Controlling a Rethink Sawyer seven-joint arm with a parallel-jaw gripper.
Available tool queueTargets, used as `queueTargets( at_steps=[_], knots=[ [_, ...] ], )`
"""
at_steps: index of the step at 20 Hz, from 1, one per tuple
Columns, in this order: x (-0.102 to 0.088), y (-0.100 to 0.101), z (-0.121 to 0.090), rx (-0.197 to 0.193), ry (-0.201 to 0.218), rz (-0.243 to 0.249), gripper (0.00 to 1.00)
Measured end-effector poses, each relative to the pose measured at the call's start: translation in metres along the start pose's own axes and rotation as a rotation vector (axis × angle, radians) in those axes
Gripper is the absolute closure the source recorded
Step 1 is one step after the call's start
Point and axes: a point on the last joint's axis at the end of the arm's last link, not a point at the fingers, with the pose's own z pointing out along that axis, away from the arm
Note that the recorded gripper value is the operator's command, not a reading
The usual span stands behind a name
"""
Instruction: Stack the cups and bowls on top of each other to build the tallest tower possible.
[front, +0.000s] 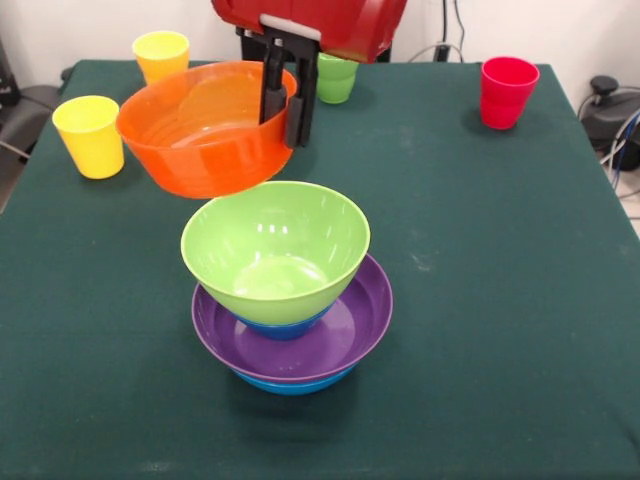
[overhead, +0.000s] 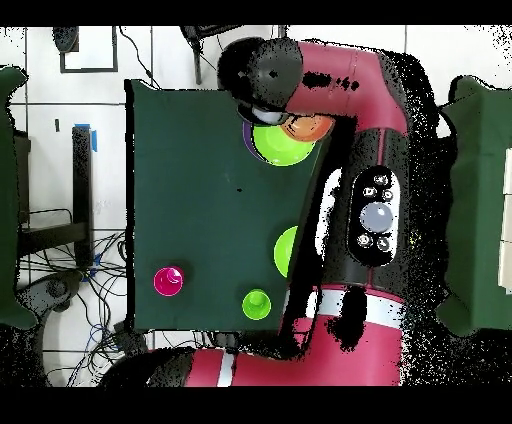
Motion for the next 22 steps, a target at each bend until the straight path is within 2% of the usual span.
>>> queueTargets(
  at_steps=[13,22],
  knots=[
    [0.024,0.022,0.017,-0.010,0.004,-0.034,1.00],
    [0.032,0.023,0.026,-0.012,0.005,-0.038,1.00]
  ],
)
